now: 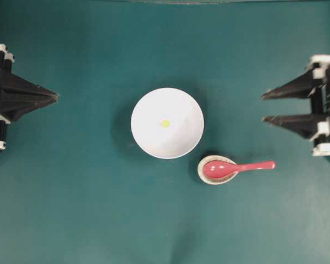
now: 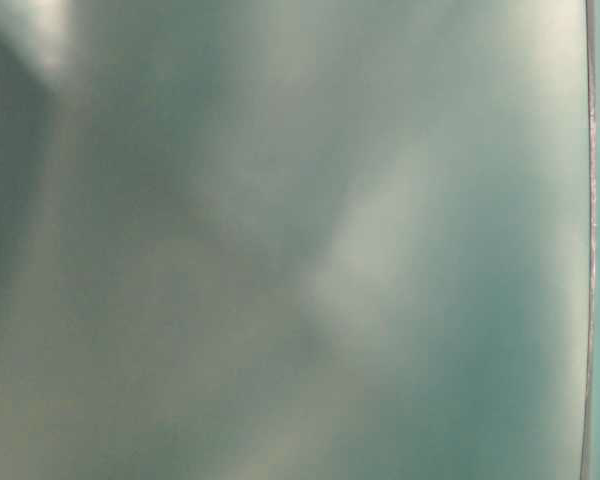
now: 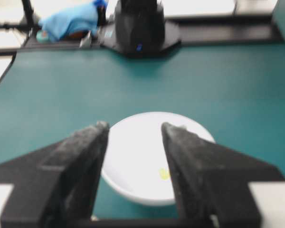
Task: Scoop the yellow hexagonal prism block from the bowl with a spoon using the right arm.
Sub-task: 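Move the right gripper left toward the red spoon handle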
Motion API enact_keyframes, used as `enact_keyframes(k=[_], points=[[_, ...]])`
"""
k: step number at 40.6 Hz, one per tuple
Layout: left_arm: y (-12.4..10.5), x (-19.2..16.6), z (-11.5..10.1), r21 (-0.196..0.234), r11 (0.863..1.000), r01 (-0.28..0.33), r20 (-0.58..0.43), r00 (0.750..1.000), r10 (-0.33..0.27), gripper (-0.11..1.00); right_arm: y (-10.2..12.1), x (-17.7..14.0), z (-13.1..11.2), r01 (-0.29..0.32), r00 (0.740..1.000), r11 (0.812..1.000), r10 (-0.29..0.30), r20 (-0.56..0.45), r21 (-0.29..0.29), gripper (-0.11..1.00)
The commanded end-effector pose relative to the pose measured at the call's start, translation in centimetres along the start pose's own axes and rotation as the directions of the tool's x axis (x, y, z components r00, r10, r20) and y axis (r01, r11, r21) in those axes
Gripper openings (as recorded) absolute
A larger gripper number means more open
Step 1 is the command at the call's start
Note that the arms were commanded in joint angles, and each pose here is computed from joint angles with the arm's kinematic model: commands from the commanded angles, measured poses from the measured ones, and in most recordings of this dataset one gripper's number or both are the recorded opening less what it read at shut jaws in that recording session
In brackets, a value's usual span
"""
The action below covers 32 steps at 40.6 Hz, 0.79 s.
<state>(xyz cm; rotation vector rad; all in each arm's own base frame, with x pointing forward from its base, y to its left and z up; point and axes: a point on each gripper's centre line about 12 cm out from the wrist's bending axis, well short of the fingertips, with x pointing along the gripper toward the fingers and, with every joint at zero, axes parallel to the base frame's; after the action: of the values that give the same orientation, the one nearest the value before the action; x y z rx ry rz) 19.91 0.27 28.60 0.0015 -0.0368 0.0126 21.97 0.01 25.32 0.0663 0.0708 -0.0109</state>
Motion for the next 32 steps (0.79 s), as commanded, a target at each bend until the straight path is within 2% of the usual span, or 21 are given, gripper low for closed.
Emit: enact_keyframes(k=[1, 15, 27, 32], points=[[0.0, 0.3, 0.6, 0.002, 1.0, -0.001, 0.011, 1.0, 0.001, 0.0, 0.5, 1.0, -1.1, -0.016, 1.0, 1.0, 0.016, 0.0, 0.013, 0.55], [0.0, 0.2, 0.1, -0.031, 1.0, -0.002, -0.021, 1.0, 0.001, 0.0, 1.9, 3.0, -7.1, -0.035, 0.998, 0.998, 0.038, -0.056, 0.053, 0.55], [0.0, 0.2, 0.1, -0.028, 1.0, -0.002, -0.023, 1.0, 0.001, 0.0, 3.4, 2.9, -11.1, -0.035, 0.992, 0.997, 0.044, -0.122, 0.07, 0.55], [0.0, 0.2, 0.1, -0.029, 1.0, -0.002, -0.023, 1.0, 0.001, 0.0, 3.6, 2.5, -12.6, -0.016, 0.99, 0.998, 0.025, -0.14, 0.067, 0.55]])
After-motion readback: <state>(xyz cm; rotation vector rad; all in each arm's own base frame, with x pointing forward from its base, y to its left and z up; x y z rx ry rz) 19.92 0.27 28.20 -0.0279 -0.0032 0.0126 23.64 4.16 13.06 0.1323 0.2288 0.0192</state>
